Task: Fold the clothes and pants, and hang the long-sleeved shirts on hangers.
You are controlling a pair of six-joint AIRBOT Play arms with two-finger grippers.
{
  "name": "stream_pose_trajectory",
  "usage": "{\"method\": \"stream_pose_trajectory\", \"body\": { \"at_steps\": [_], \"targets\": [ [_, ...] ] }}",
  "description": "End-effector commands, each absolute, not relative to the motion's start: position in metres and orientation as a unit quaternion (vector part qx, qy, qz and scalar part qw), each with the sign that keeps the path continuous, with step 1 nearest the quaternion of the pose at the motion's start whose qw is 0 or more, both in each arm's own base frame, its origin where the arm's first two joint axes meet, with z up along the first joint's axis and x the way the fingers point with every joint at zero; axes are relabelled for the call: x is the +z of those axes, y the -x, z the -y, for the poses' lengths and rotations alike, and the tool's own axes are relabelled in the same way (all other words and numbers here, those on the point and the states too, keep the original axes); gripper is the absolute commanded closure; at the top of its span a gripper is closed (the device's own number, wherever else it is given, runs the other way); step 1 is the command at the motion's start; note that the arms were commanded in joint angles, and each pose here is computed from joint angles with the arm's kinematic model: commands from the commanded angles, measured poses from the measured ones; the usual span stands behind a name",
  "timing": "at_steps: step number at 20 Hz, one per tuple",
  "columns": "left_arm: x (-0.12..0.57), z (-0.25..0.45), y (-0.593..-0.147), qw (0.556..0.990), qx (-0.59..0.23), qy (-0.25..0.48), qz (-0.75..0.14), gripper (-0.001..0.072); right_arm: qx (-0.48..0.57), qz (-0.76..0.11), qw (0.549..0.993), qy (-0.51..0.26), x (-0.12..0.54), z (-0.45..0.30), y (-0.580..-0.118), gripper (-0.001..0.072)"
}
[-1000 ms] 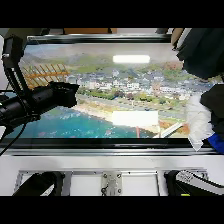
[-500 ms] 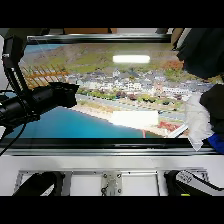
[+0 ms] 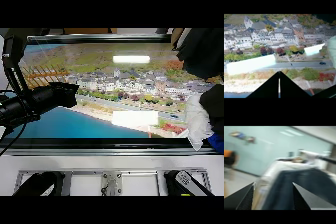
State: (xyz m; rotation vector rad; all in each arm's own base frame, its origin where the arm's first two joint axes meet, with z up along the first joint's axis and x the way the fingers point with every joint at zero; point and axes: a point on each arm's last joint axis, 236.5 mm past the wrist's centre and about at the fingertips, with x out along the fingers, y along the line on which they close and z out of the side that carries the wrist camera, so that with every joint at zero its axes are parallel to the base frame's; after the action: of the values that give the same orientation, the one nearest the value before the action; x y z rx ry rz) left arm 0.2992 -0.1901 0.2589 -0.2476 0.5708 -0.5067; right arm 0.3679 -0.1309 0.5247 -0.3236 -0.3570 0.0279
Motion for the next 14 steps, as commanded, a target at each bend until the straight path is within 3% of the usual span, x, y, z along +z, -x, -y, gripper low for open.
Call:
{"method": "stream_pose_trajectory", "body": {
  "at_steps": [1, 4, 7, 14],
  "targets": [
    [0.258, 0.19, -0.299, 0.92, -0.246, 0.12, -0.279, 0.069, 0.231, 0.113, 0.962, 0.09, 0.476, 0.021, -0.373, 0.0199],
    [0.257, 0.191, -0.298, 0.919, -0.248, 0.119, -0.282, 0.069, 0.338, 0.062, 0.938, 0.053, 0.425, -0.06, -0.382, 0.0199],
    [0.255, 0.203, -0.291, 0.914, -0.265, 0.111, -0.286, 0.0689, 0.422, -0.041, 0.902, 0.079, 0.336, -0.14, -0.379, 0.0199],
    [0.217, 0.248, -0.287, 0.888, -0.301, 0.081, -0.339, 0.0689, 0.572, -0.181, 0.798, 0.045, 0.212, -0.263, -0.31, 0.0199]
  ]
}}
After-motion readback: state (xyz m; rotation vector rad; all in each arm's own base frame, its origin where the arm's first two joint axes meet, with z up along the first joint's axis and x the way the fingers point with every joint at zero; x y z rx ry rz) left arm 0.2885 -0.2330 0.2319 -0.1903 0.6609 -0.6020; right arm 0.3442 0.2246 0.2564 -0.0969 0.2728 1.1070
